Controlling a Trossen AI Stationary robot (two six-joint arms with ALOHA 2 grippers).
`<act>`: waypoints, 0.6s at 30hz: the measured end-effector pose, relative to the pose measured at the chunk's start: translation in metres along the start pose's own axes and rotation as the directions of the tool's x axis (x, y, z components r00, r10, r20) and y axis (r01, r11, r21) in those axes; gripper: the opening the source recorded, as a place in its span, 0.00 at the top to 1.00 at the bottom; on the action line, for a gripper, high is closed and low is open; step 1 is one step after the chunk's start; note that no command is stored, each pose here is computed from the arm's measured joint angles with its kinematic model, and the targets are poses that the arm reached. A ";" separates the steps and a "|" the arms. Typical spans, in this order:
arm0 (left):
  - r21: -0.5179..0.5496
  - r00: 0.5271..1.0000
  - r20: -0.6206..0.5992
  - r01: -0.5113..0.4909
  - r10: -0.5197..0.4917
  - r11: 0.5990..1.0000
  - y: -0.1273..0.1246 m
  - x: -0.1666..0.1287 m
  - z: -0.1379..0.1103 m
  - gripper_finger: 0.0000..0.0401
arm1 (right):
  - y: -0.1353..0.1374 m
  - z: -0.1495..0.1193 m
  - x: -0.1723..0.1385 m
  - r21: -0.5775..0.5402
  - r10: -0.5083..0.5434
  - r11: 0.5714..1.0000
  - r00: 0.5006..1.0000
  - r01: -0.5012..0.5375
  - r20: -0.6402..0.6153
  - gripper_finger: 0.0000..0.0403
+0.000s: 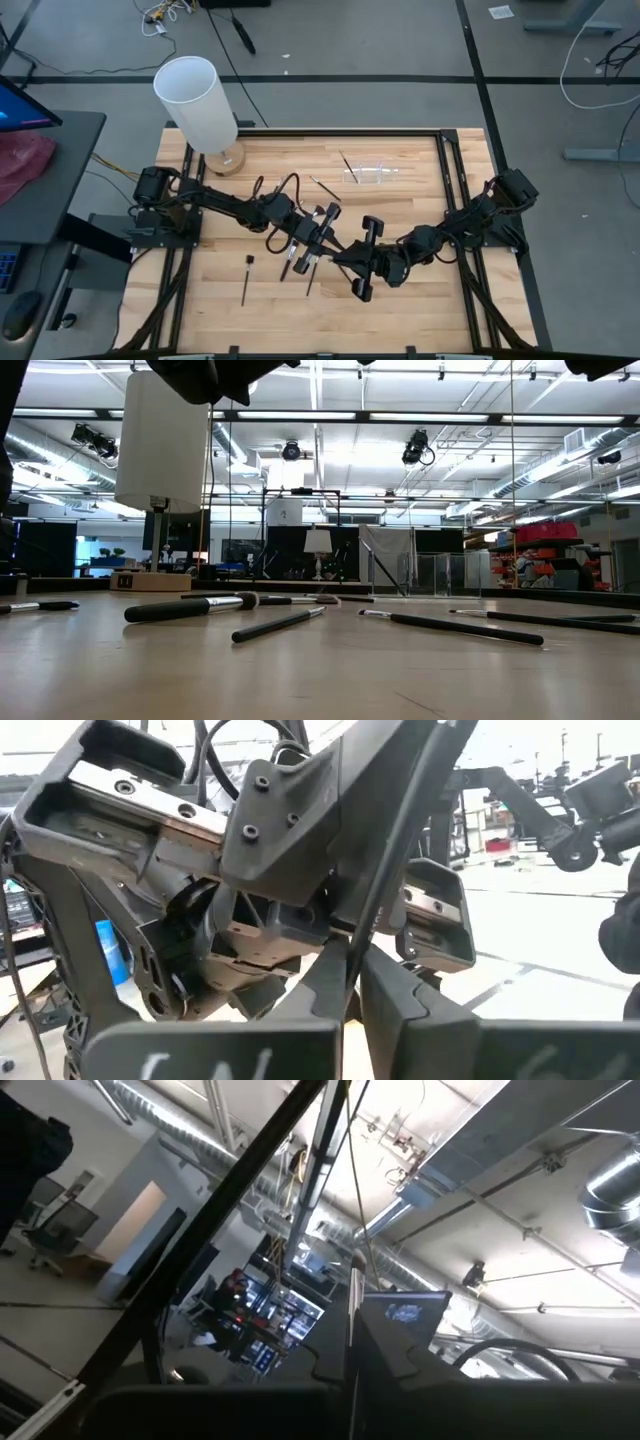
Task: Put items in baskets/containers
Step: Put the black eyeshadow brush into the transparent organizer
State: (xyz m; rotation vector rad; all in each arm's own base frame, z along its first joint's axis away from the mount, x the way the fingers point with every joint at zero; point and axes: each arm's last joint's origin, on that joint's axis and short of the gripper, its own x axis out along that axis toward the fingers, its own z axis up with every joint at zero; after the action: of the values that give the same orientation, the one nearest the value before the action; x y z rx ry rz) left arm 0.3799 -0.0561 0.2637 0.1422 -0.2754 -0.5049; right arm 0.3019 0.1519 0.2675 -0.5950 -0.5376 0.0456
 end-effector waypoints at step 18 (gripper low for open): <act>-0.034 0.903 -0.357 -0.269 0.239 0.963 0.003 -0.011 -0.013 0.97 | 0.021 0.025 -0.021 0.026 -0.273 0.945 0.827 0.327 -0.493 0.71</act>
State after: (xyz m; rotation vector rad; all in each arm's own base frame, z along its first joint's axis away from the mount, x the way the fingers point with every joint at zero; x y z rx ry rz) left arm 0.3763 -0.0468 0.2492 0.1111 0.0779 -0.2225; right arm 0.2735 0.1785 0.2630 -0.3857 -0.1308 -0.3671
